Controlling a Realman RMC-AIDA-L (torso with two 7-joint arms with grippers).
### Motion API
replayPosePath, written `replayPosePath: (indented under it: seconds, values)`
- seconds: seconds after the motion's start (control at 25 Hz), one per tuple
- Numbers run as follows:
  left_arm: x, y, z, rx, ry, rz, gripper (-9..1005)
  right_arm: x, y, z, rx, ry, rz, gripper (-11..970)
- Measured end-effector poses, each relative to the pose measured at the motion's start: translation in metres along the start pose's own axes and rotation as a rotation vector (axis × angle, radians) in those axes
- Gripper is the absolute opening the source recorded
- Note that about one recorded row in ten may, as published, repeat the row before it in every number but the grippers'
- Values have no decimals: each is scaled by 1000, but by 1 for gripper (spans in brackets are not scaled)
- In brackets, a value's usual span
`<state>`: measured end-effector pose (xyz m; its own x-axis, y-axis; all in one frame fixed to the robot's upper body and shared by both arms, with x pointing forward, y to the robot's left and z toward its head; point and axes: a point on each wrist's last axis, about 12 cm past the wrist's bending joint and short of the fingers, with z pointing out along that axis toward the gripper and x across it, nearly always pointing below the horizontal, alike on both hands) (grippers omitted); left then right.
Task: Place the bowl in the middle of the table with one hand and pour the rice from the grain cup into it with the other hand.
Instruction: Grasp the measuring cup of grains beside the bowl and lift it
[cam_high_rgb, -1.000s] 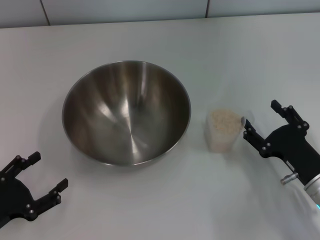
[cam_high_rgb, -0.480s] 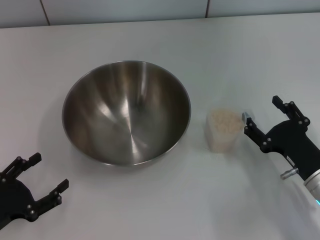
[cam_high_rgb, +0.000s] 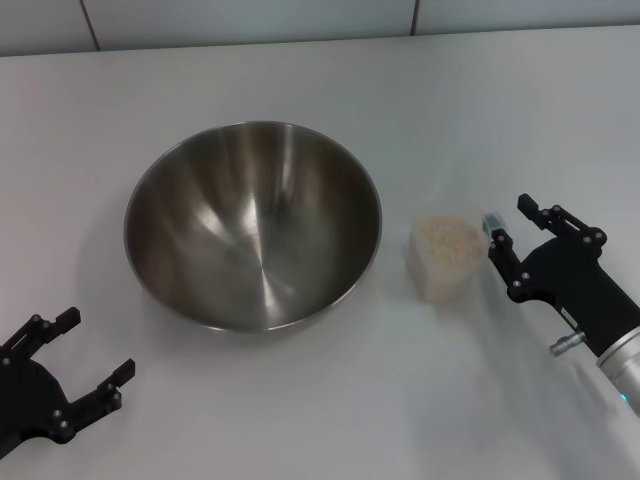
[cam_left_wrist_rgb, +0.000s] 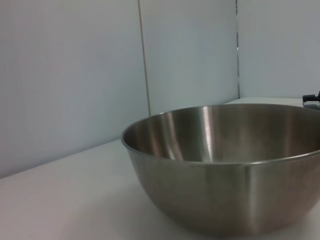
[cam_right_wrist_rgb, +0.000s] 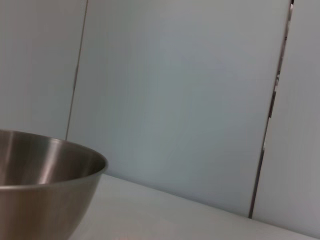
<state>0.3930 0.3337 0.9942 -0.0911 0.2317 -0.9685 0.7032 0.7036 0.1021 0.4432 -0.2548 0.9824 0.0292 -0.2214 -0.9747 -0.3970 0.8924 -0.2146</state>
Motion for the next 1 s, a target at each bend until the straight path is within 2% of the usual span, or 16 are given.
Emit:
replayPosePath:
  seconds: [0.24, 0.36, 0.72, 1.0]
  values:
    - [1, 0, 0, -4, 7, 0, 868, -1, 1, 3, -5, -5, -10, 313]
    - [1, 1, 1, -4, 8, 1, 868, -2, 0, 3, -2, -6, -10, 124]
    - [0, 1, 1, -4, 8, 3, 868, -5, 0, 6, 16, -25, 6, 47]
    - [1, 1, 2, 3, 12, 3, 868, -21, -4, 4, 87, -166, 28, 28]
